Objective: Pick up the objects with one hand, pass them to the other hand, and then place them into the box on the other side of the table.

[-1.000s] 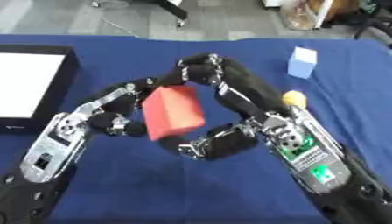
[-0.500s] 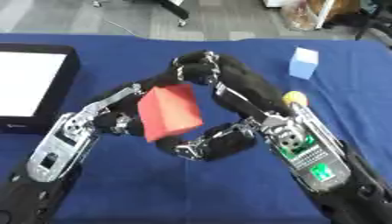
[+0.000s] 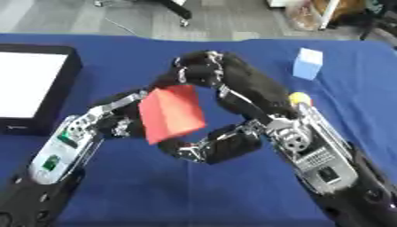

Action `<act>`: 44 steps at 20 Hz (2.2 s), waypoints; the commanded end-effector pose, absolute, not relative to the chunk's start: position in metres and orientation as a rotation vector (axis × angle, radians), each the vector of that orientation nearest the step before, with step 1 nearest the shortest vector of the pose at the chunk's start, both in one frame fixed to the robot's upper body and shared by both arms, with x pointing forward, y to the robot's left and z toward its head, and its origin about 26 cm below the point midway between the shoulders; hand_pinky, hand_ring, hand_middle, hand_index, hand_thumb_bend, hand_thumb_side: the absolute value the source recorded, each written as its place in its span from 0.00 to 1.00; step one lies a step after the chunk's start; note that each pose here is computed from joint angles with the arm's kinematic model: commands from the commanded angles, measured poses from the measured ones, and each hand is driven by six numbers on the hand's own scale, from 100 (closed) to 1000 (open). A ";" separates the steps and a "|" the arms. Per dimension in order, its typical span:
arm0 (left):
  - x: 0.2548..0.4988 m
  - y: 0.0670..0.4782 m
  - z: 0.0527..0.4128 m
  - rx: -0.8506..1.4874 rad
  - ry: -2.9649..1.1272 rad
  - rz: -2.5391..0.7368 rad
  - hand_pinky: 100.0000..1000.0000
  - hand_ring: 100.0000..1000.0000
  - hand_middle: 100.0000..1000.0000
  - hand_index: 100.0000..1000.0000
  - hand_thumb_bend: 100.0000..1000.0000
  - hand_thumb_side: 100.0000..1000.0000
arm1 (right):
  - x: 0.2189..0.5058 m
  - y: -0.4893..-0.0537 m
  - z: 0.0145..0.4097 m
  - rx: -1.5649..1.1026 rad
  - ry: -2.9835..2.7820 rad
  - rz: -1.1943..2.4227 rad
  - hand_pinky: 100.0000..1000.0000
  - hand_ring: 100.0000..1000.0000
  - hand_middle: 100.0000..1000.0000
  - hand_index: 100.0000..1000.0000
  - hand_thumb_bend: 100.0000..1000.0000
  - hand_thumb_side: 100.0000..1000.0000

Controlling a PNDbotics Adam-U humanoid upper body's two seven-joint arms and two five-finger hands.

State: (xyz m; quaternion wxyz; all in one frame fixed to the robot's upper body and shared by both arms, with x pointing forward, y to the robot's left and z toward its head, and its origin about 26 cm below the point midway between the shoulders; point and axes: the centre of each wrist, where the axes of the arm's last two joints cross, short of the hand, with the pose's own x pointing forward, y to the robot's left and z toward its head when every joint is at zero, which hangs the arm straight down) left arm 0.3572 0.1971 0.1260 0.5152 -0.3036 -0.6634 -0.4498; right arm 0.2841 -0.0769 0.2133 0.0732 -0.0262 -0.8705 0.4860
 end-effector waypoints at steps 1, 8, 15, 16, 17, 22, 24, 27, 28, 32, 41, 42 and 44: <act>0.359 0.207 0.131 -0.744 -1.601 -1.087 0.76 0.71 0.75 0.91 0.95 0.57 | 0.282 -0.083 0.223 -0.126 -2.649 1.459 0.60 0.56 0.34 0.45 0.00 0.11; 0.361 0.221 0.125 -0.758 -1.595 -1.044 0.76 0.70 0.73 0.90 0.94 0.56 | 0.277 -0.088 0.230 -0.136 -2.674 1.443 0.61 0.56 0.34 0.45 0.00 0.11; 0.360 0.216 0.131 -0.816 -1.603 -1.061 0.77 0.70 0.73 0.90 0.95 0.57 | 0.282 -0.085 0.226 -0.139 -2.652 1.454 0.60 0.56 0.34 0.45 0.00 0.11; 0.360 0.213 0.132 -0.827 -1.603 -1.068 0.77 0.70 0.73 0.90 0.95 0.56 | 0.282 -0.084 0.225 -0.137 -2.652 1.456 0.60 0.56 0.34 0.45 0.00 0.11; 0.360 0.211 0.134 -0.839 -1.605 -1.075 0.77 0.70 0.73 0.90 0.95 0.56 | 0.283 -0.084 0.225 -0.139 -2.653 1.463 0.60 0.55 0.34 0.45 0.00 0.11; 0.359 0.204 0.143 -0.870 -1.619 -1.091 0.77 0.70 0.73 0.90 0.96 0.56 | 0.277 -0.092 0.229 -0.155 -2.666 1.481 0.58 0.54 0.33 0.45 0.00 0.10; 0.359 0.202 0.146 -0.873 -1.625 -1.101 0.76 0.70 0.72 0.90 0.96 0.56 | 0.275 -0.093 0.231 -0.150 -2.667 1.487 0.57 0.53 0.33 0.44 0.00 0.10; 0.358 0.198 0.149 -0.879 -1.625 -1.125 0.76 0.70 0.72 0.89 0.95 0.55 | 0.274 -0.092 0.231 -0.133 -2.666 1.509 0.56 0.52 0.33 0.44 0.00 0.10; 0.358 0.196 0.150 -0.883 -1.622 -1.134 0.76 0.70 0.72 0.89 0.95 0.55 | 0.274 -0.092 0.232 -0.128 -2.665 1.517 0.56 0.52 0.33 0.44 0.00 0.10; 0.357 0.189 0.150 -0.906 -1.596 -1.165 0.76 0.69 0.71 0.89 0.94 0.56 | 0.274 -0.091 0.234 -0.141 -2.665 1.539 0.52 0.51 0.32 0.43 0.00 0.12; 0.358 0.177 0.147 -0.953 -1.519 -1.173 0.76 0.68 0.69 0.88 0.87 0.57 | 0.274 -0.090 0.238 -0.179 -2.685 1.553 0.46 0.49 0.31 0.42 0.00 0.11; 0.358 0.176 0.147 -0.956 -1.516 -1.172 0.76 0.68 0.69 0.88 0.87 0.57 | 0.274 -0.090 0.238 -0.178 -2.688 1.548 0.46 0.49 0.31 0.41 0.00 0.11; 0.358 0.175 0.148 -0.957 -1.511 -1.174 0.76 0.68 0.68 0.88 0.86 0.57 | 0.274 -0.090 0.239 -0.175 -2.695 1.541 0.47 0.49 0.30 0.41 0.01 0.10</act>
